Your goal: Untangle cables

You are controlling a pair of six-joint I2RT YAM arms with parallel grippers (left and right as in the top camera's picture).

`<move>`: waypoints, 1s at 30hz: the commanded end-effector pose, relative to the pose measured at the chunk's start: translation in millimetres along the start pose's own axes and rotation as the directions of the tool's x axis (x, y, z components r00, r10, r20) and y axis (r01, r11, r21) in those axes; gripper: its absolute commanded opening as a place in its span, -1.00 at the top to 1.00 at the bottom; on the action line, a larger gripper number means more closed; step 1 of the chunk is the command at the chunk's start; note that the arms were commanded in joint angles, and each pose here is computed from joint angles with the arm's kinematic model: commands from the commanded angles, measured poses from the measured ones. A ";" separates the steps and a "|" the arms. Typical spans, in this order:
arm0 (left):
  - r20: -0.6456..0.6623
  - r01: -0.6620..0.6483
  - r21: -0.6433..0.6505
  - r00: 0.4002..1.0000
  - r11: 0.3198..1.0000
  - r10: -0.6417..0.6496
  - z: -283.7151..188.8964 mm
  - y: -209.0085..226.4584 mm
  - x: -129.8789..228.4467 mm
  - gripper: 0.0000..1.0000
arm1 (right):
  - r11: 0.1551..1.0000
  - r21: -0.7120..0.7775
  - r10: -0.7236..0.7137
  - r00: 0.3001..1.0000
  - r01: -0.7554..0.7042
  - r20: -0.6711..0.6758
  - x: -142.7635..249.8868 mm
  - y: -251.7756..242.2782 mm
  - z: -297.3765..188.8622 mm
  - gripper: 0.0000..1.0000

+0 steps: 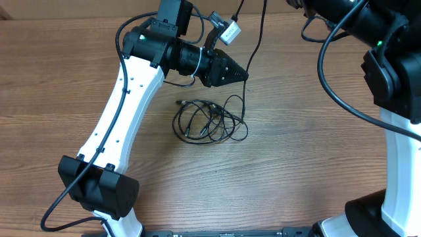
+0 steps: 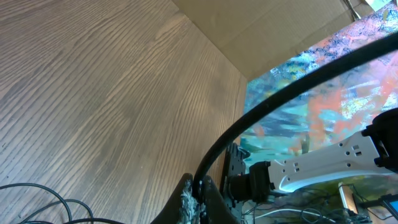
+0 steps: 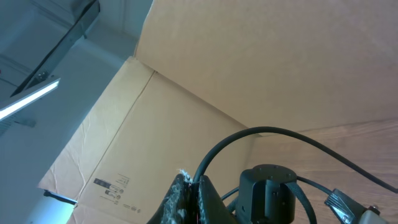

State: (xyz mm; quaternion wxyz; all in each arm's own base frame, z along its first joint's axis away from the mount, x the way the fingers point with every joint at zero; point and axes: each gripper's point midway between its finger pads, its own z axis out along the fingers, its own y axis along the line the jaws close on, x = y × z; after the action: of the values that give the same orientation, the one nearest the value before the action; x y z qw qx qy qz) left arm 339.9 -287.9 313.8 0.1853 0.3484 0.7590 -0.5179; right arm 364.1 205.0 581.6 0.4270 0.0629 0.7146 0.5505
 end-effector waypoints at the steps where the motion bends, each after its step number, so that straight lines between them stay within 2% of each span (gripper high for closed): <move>1: 0.014 -0.009 0.023 1.000 1.000 0.009 -3.3 -12.8 -5.3 0.92 | 0.999 0.001 -0.052 0.998 0.052 0.033 -4.0 9.9 -14.2 0.93; 3: 0.024 0.039 0.012 0.999 0.999 -0.039 -8.1 -11.9 -8.1 0.92 | 0.991 0.091 -0.106 0.992 0.099 0.071 -11.7 -8.7 -16.4 0.92; 4: 0.033 0.074 -0.009 0.997 0.997 -0.073 -12.2 -10.2 -10.4 0.92 | 0.980 0.177 -0.114 0.988 0.095 0.100 -17.4 -26.7 -19.9 0.85; 6: 0.050 0.113 -0.048 0.993 0.992 -0.111 -18.4 -9.0 -14.6 0.92 | 0.949 0.312 -0.104 0.983 0.052 0.151 -25.6 -55.5 -28.2 0.53; 7: 0.061 0.118 -0.069 0.992 0.991 -0.113 -21.7 -10.5 -17.9 0.91 | 0.920 0.390 -0.104 0.978 0.026 0.180 -29.7 -72.7 -34.6 0.28; 9: 0.090 0.073 -0.096 0.994 0.993 -0.064 -31.2 -23.5 -29.5 0.92 | 0.837 0.547 -0.130 0.966 -0.015 0.225 -36.7 -107.9 -50.5 0.28; 10: 0.101 0.047 -0.095 0.994 0.994 -0.037 -34.2 -32.1 -34.9 0.91 | 0.798 0.603 -0.158 0.961 -0.011 0.228 -38.8 -119.8 -55.9 0.13; 11: 0.127 0.013 -0.093 0.992 0.996 -0.001 -40.7 -47.9 -46.1 0.92 | 0.728 0.686 -0.191 0.954 -0.019 0.229 -40.9 -139.1 -65.1 -0.58; 12: 0.142 0.001 -0.093 0.990 0.996 0.012 -44.4 -56.0 -52.3 0.91 | 0.695 0.718 -0.199 0.953 -0.028 0.230 -41.1 -147.5 -69.2 -0.94; 15: 0.194 -0.021 -0.090 0.980 0.996 0.038 -57.1 -77.6 -70.3 0.92 | 0.609 0.792 -0.215 0.952 -0.044 0.219 -39.4 -168.7 -78.5 -1.00; 16: 0.234 -0.014 -0.081 0.972 0.997 0.032 -65.1 -91.0 -82.4 0.92 | 0.556 0.829 -0.222 0.953 -0.051 0.207 -37.7 -180.8 -83.7 -1.00; 23: 0.395 -0.071 -0.031 0.916 0.997 0.077 -92.0 -135.2 -130.3 0.92 | 0.431 0.901 -0.194 0.972 -0.038 0.134 -23.8 -213.8 -88.5 -1.00; 28: 0.530 -0.186 -0.014 0.832 0.982 0.165 -115.3 -163.6 -167.6 0.92 | 0.335 0.942 -0.176 0.981 -0.021 0.085 -14.5 -233.5 -96.0 -1.00; 30: 0.585 -0.174 -0.047 0.793 0.984 0.168 -127.4 -161.4 -180.0 0.92 | 0.326 0.945 -0.171 0.982 -0.021 0.081 -13.8 -235.4 -98.3 -1.00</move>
State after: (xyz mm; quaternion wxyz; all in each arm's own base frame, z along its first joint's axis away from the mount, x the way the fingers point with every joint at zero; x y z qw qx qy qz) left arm 357.1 -282.0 557.2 0.4390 0.2945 0.6310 -0.5678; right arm 395.6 45.3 390.4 0.3835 0.3040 0.8715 0.0304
